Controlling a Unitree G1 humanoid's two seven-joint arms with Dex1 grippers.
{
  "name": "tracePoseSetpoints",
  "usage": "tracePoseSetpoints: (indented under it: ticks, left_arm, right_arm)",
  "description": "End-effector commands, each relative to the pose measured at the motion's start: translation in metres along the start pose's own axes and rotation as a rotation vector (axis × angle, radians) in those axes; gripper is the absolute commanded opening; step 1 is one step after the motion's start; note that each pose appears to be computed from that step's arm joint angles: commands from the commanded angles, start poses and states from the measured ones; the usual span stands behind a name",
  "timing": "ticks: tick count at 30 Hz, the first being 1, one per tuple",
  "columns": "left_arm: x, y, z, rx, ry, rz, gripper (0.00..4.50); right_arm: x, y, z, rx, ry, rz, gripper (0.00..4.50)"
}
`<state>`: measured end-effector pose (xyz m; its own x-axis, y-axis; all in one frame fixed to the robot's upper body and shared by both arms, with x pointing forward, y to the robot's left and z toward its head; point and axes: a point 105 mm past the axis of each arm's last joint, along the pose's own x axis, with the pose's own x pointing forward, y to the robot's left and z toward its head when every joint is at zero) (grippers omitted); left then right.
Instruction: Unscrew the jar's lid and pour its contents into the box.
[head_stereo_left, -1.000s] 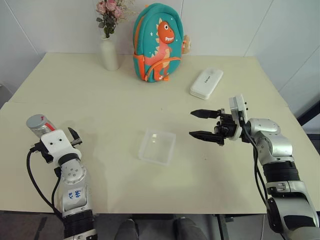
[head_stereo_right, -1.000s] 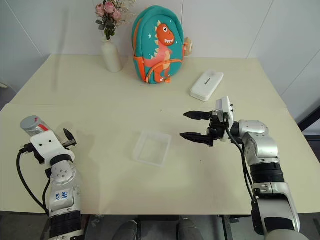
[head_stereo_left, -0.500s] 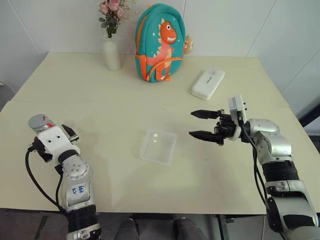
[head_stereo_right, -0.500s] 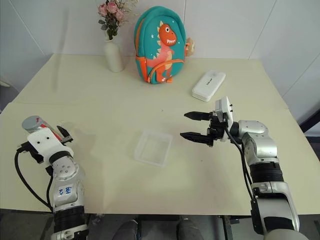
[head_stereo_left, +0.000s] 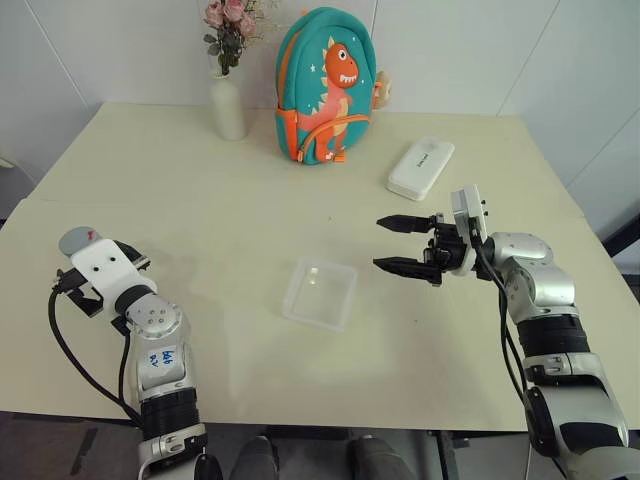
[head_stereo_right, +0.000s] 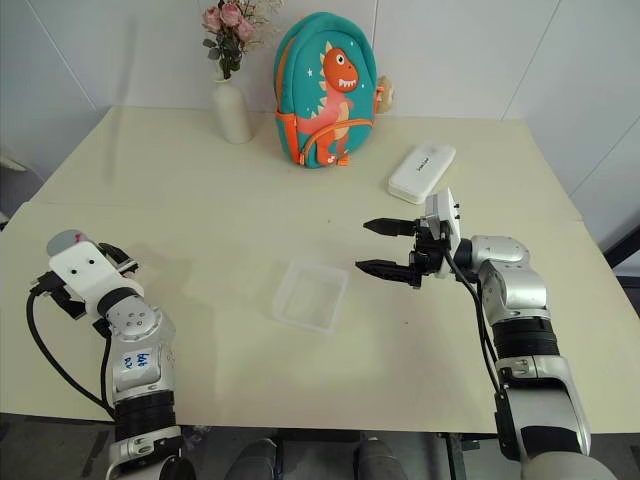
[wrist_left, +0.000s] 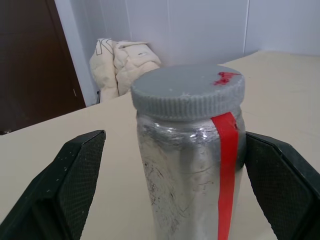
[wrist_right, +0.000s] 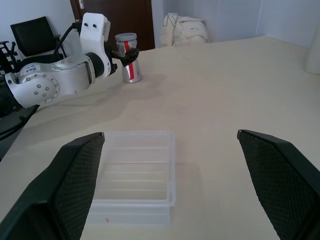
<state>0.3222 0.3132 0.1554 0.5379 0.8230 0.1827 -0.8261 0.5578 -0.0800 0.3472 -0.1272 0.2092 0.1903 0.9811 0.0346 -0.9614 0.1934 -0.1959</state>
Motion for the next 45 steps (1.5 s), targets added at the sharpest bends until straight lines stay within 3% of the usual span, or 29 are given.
tracePoseSetpoints:
  ticks: [1, 11, 36, 39, 45]
  left_arm:
    - [0.008, 0.006, 0.008, 0.0, -0.029, 0.061, 4.48]
    - [0.016, 0.005, 0.0, 0.023, 0.005, 0.12, 4.48]
    - [0.028, 0.0, 0.006, -0.025, -0.006, 0.151, 4.48]
    - [0.028, 0.0, 0.007, -0.033, -0.01, 0.161, 3.98]
    - [0.029, -0.003, 0.008, -0.049, -0.015, 0.16, 2.11]
  right_arm:
    - [0.003, 0.0, 0.009, -0.036, -0.018, 0.022, 4.5]
    - [-0.001, 0.006, 0.016, 0.0, -0.036, 0.09, 4.5]
    - [0.006, 0.002, 0.014, -0.023, -0.032, 0.066, 4.5]
    - [0.006, 0.002, 0.014, -0.025, -0.031, 0.064, 4.5]
    - [0.005, 0.001, 0.015, -0.03, -0.03, 0.058, 4.5]
